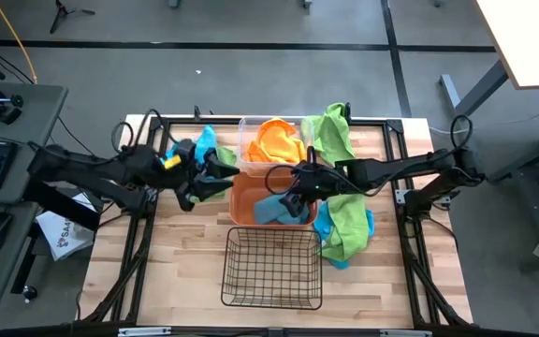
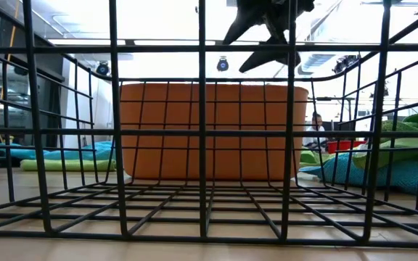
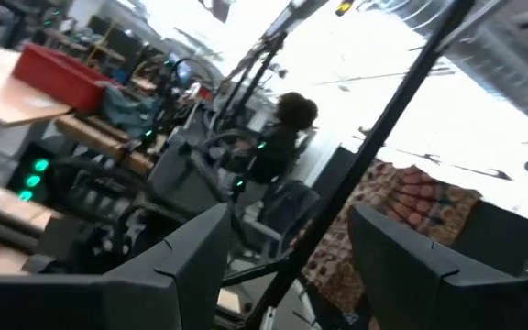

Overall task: Sort microfiber towel by color & place in baskets
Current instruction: Put the top right blue towel into the orange bin, then put the left blue towel into the orange bin

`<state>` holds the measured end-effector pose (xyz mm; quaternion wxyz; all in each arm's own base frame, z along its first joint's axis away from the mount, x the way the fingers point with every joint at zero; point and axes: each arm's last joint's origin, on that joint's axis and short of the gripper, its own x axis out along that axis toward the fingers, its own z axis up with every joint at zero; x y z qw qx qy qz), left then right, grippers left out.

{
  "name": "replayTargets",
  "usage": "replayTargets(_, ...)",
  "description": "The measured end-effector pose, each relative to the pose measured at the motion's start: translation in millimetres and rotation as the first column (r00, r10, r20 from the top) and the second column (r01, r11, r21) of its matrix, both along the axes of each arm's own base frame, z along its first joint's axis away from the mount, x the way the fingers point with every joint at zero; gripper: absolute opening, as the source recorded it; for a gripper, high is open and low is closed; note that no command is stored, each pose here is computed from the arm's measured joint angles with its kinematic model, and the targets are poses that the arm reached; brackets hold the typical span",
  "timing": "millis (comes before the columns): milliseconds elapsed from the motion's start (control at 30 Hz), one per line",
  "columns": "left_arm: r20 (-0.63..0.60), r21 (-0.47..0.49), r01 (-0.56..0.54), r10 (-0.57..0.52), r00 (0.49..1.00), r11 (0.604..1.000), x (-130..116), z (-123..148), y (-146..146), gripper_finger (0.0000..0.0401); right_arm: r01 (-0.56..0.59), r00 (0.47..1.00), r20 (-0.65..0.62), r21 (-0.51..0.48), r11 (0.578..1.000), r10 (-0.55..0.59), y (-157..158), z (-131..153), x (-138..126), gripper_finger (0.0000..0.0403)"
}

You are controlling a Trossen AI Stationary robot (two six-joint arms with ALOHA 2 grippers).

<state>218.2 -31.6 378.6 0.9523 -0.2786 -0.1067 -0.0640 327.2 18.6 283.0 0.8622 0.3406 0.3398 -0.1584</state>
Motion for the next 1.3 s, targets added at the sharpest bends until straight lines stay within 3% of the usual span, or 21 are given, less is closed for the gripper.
replayTargets(233, -0.065, -0.054, -0.038, 0.034, 0.997, 0.998, 15.0, -12.8, -9.5, 0.0209, 0.031, 0.999, -0.042, 0.076, 0.997, -0.028, 9.7, -15.1, 8.4, 0.0254)
replayTargets(367, -0.093, -0.078, -0.041, 0.034, 0.995, 0.996, 20.7, -18.1, -10.4, 0.0209, 0.037, 0.998, -0.05, 0.058, 0.998, -0.034, 15.2, -17.8, 9.1, 0.0254)
replayTargets(533, -0.173, -0.038, -0.05, 0.043, 0.984, 0.998, 21.9, -26.2, -9.9, 0.0209, 0.044, 0.998, -0.051, 0.061, 0.997, -0.041, 14.4, -17.9, 9.1, 0.0254)
replayTargets(733, -0.164, 0.029, -0.005, 0.01, 0.986, 1.0, 17.6, -22.0, 15.0, 0.0209, 0.031, 0.999, -0.04, 0.124, 0.992, -0.026, 11.2, -16.8, 10.7, 0.0254)
replayTargets(933, -0.267, 0.061, 0.019, -0.002, 0.964, 0.998, -7.2, -21.7, 45.2, 0.0209, 0.15, 0.989, -0.042, 0.151, 0.977, -0.145, 5.2, -17.0, 10.9, 0.0254)
replayTargets(1133, -0.391, 0.192, -0.066, 0.138, 0.91, 0.979, -35.1, -28.2, 67.3, 0.0209, 0.349, 0.937, -0.07, 0.169, 0.922, -0.342, 2.1, -28.4, 15.3, 0.0254)
replayTargets(1233, -0.497, 0.228, -0.073, 0.18, 0.849, 0.971, -41.3, -39.3, 74.8, 0.0209, 0.326, 0.945, -0.027, 0.177, 0.928, -0.327, 4.5, -31.3, 23.2, 0.0254)
replayTargets(1300, -0.595, 0.25, -0.093, 0.229, 0.771, 0.964, -42.7, -51.4, 81.3, 0.0209, 0.285, 0.95, 0.069, 0.199, 0.938, -0.303, 8.7, -22.8, 28.5, 0.0254)
